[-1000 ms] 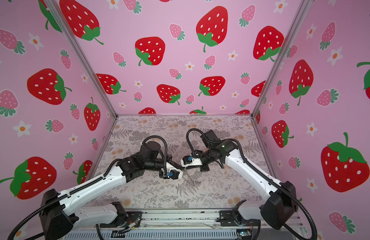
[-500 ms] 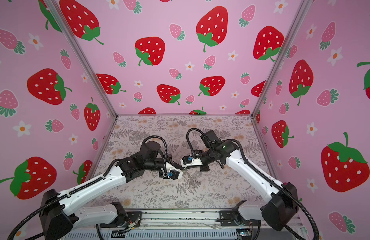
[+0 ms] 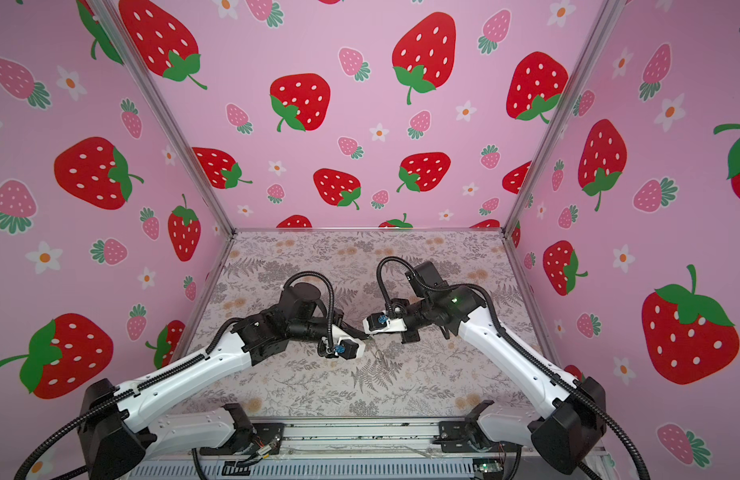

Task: Put the keys on the keyring

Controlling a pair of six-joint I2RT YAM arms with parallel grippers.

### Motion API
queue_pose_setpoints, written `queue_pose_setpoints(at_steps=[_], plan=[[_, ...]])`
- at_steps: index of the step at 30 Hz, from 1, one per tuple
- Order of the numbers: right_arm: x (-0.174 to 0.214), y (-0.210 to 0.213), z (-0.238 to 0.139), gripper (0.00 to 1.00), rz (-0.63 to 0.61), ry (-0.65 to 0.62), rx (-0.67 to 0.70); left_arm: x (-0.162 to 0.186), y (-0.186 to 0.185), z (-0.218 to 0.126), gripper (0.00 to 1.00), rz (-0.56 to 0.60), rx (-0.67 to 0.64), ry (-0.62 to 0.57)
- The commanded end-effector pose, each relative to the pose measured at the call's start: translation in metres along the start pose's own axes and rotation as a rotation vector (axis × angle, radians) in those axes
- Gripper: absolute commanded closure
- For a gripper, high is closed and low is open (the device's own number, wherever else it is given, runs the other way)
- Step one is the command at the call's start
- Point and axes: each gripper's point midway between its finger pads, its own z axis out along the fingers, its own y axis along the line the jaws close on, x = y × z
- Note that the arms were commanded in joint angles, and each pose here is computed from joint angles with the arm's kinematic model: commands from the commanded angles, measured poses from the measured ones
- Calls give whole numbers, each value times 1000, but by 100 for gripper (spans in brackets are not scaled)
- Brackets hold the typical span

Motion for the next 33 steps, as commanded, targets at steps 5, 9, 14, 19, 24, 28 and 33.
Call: queue_pose_setpoints(at_steps=[5,9,14,19,24,28,33], plan=[[-2,-9,-1,100,15,-21,82,-6,4,-5,100,10,-15,-3],[-4,-12,0,100,33,-54,122,1,9,-3,100,11,-49,31],[-7,-12,0,100,56,-86,129,8,14,-2,100,16,-79,59],[-5,-14,0,100,78,-94,138,10,12,0,100,30,-74,64],[-1,-13,2,100,92,-90,131,14,11,0,100,46,-79,83],[3,-14,5,100,101,-88,126,18,10,0,100,44,-82,101],[5,-13,6,100,107,-94,123,24,10,2,100,27,-92,117]])
